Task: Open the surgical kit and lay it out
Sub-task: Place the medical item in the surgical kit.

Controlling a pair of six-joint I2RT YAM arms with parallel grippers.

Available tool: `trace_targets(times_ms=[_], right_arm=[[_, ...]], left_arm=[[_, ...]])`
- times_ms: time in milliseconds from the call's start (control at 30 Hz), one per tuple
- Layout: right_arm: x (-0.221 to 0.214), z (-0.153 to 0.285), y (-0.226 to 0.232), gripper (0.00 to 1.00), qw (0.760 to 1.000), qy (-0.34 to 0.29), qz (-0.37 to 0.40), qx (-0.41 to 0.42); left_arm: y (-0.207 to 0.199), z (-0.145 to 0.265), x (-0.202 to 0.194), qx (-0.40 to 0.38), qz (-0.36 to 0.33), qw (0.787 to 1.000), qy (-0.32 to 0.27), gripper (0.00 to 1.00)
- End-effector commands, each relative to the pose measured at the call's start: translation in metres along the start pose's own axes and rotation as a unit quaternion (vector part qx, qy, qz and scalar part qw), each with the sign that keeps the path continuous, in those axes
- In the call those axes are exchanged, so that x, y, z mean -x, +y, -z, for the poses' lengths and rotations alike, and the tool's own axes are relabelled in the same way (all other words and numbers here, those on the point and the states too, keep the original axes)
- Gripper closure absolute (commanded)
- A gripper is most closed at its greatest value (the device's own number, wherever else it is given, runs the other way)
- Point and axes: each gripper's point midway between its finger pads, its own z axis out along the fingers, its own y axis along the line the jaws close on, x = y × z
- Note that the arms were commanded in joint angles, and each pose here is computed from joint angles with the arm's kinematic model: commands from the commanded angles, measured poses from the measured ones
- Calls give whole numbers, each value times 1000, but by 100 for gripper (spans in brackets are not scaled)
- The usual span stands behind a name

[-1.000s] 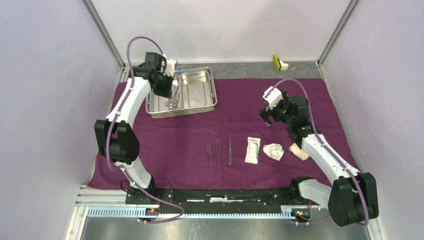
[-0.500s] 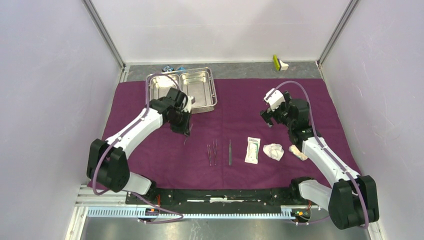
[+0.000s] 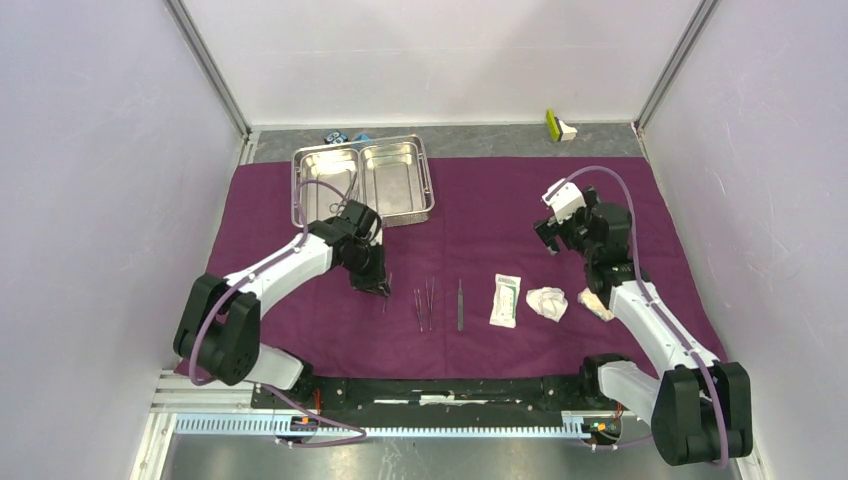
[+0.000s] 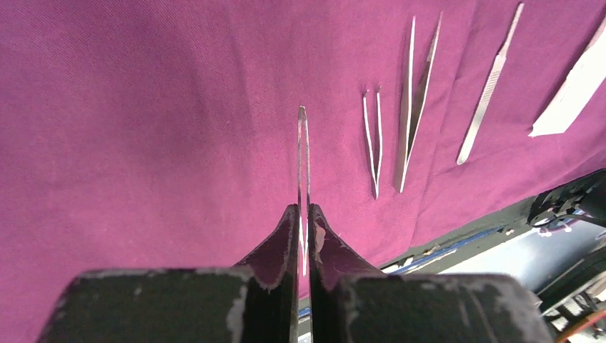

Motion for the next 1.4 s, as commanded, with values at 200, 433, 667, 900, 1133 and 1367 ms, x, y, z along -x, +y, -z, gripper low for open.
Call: trace_targets(times_ms=[200,433,667,900,1133,1367], right_arm=[[1,-2,-5,2,1000,-14,12,-9],[-3,-3,-5,2,1000,-10,14,-8],[-4,-4,-4,2,1000,-7,14,-5],[-5,-3,-4,2,1000,-8,16,-6],[-6,-3,-1,2,1000,-9,15,3],[-6,-3,0,2,1000,-9,15,6]], left_arm=[[-20,-24,-19,-10,65,997,43,98],[-26,-29,-28,-8,59,997,54,98],[-34,-35,-35,-14,59,996,61,98],[-35,-38,-37,-10,64,996,65,98],[-34,-40,-33,-7,58,997,56,98],[-34,-39,-25,-4,47,998,40,98]])
